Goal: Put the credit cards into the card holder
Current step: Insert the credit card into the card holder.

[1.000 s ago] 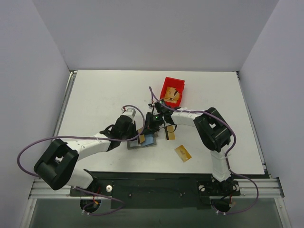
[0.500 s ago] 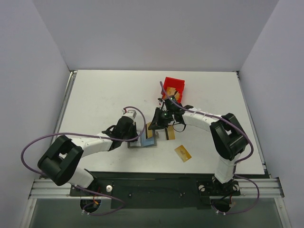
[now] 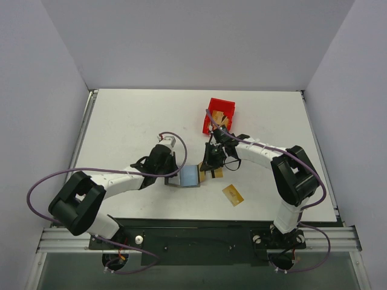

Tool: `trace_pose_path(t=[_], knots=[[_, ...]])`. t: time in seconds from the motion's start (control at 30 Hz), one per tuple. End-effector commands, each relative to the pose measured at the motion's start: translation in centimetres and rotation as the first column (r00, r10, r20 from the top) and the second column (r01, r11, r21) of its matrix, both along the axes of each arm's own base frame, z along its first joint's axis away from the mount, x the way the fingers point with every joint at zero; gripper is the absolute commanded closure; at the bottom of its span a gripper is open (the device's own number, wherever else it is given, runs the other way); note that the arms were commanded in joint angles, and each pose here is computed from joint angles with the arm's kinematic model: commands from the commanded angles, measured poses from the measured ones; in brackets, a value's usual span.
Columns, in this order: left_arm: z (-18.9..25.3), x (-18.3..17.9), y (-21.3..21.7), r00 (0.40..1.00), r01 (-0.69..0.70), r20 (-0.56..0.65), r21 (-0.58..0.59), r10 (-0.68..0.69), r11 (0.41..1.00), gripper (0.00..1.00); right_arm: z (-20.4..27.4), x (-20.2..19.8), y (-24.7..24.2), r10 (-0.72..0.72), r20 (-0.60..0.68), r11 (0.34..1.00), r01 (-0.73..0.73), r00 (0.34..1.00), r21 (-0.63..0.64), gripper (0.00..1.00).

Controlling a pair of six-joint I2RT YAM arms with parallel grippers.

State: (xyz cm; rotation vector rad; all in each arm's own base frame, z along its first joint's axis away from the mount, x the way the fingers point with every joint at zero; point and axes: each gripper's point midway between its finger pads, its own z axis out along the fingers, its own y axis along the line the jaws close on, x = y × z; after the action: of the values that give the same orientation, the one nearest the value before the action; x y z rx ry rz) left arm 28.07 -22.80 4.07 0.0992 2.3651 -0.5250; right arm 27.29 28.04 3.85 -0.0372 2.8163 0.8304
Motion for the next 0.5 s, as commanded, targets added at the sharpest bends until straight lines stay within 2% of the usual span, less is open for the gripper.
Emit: trace_pose_path(t=[0.0, 0.2, 0.47], knots=[[2.4, 1.8, -2.2, 0.997, 0.041, 0.067, -0.061, -0.037, 0.997, 1.0, 0.0, -0.5, -1.7, -0.001, 0.014, 0.997, 0.002, 1.0, -0.072, 1.0], [1.9, 2.0, -3.9, 0.994, 0.097, 0.065, -0.064, -0.093, 0.993, 1.0, -0.5, -0.6, -1.9, -0.002, 0.003, 0.996, 0.002, 1.0, -0.086, 1.0], [1.0, 0.5, -5.3, 0.986, 0.166, 0.038, -0.086, -0.164, 0.982, 1.0, -0.9, -0.7, -1.7, 0.001, -0.011, 0.997, -0.002, 1.0, -0.081, 1.0]])
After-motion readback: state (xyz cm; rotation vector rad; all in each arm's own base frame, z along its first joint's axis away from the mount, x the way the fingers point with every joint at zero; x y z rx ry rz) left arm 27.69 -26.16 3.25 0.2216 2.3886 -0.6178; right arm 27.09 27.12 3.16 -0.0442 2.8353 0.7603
